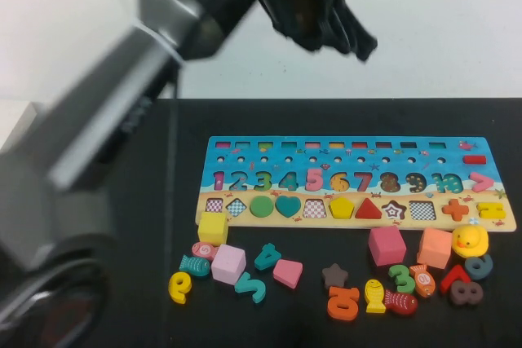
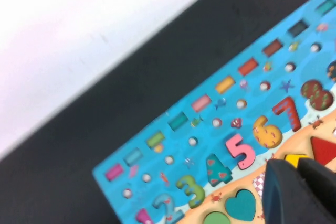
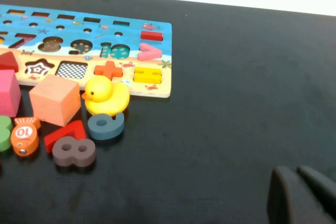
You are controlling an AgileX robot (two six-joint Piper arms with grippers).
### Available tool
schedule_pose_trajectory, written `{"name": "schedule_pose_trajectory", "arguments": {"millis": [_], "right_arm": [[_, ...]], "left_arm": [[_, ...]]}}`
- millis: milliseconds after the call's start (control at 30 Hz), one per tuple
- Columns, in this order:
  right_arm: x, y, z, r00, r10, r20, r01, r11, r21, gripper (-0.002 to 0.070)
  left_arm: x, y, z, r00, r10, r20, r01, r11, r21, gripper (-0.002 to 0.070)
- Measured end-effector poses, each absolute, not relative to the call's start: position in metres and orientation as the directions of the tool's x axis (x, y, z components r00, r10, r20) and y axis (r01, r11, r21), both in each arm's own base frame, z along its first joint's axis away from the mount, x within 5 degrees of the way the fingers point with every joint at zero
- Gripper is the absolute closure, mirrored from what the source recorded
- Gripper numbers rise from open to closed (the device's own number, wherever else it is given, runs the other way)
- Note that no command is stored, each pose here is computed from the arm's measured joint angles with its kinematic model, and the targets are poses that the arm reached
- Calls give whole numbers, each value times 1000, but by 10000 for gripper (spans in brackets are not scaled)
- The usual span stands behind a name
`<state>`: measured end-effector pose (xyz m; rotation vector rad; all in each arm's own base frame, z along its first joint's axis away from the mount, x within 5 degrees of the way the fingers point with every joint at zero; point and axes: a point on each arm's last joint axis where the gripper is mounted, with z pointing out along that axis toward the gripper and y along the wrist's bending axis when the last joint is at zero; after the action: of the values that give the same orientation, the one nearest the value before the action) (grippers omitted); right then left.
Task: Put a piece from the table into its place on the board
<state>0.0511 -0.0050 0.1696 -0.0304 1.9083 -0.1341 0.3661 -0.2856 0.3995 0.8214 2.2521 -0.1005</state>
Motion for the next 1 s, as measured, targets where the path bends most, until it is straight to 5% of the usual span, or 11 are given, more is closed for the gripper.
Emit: {"name": "schedule_pose_trajectory", "arguments": {"millis": [233, 600, 800, 1000], "right_arm": [[51, -5, 170, -335, -87, -938, 45, 993, -108, 658], [51, -5, 170, -335, -87, -938, 45, 993, -108, 658], [51, -5, 170, -335, -87, -938, 45, 993, -108, 657], [51, -5, 170, -335, -87, -938, 45, 993, -108, 658]], "left_arm": [[316, -235, 480, -427, 506, -749, 524, 814, 251, 675], [189, -109, 587, -237, 383, -893, 329, 897, 297, 675], [128, -58, 598, -182, 310, -933, 308, 919, 245, 675], [95, -31, 568, -231, 289, -929, 312, 926, 211, 675]]}}
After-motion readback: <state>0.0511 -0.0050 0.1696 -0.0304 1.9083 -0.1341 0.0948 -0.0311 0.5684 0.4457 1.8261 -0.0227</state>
